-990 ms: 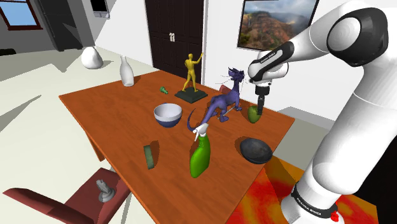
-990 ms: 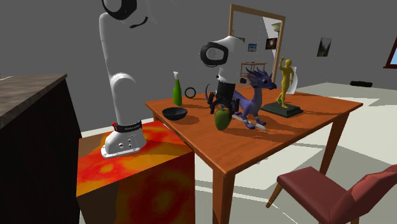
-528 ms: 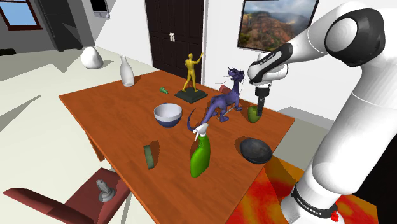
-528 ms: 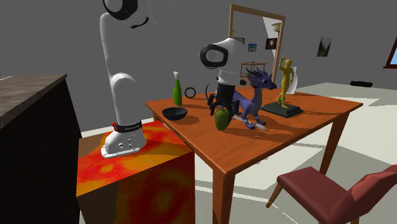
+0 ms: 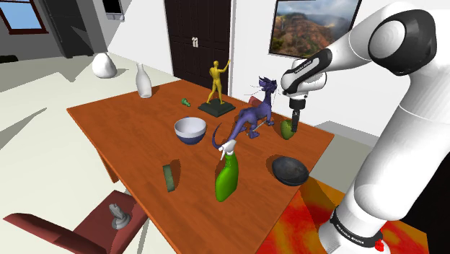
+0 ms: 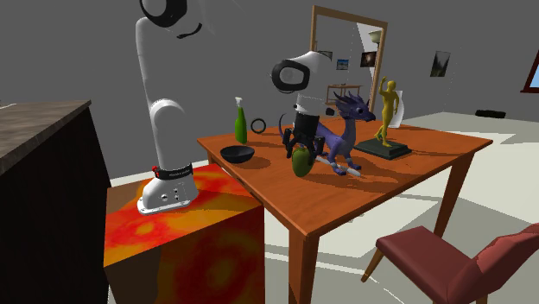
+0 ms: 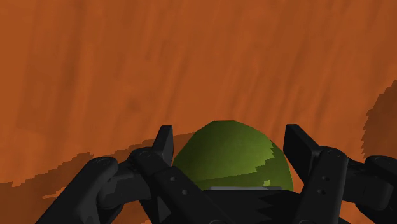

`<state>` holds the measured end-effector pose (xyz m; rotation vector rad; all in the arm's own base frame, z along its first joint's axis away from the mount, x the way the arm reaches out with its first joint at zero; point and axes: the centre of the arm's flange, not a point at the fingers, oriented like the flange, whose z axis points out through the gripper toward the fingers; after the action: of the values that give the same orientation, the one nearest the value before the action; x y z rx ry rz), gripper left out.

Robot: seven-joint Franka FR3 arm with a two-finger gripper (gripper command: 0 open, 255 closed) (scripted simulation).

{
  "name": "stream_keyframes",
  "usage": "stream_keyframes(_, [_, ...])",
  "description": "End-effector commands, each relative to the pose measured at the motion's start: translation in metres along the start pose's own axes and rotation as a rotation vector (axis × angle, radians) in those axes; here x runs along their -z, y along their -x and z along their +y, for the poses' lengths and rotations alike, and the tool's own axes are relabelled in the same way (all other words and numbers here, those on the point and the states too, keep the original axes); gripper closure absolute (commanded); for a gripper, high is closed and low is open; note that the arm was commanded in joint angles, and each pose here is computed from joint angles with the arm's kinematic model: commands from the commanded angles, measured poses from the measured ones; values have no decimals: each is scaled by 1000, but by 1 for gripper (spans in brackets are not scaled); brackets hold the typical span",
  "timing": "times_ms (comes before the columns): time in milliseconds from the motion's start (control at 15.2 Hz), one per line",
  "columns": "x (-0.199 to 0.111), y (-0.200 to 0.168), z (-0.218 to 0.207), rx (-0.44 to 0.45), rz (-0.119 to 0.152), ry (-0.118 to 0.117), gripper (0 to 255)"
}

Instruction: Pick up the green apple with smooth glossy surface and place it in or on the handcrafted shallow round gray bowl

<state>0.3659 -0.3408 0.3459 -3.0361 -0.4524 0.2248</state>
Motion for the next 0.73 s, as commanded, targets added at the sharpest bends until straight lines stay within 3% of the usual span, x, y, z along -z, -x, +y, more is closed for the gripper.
stream_keyframes(0, [-1, 0, 0, 0, -1, -1, 255])
stream_keyframes(660, [41, 6, -4, 0, -1, -1, 255])
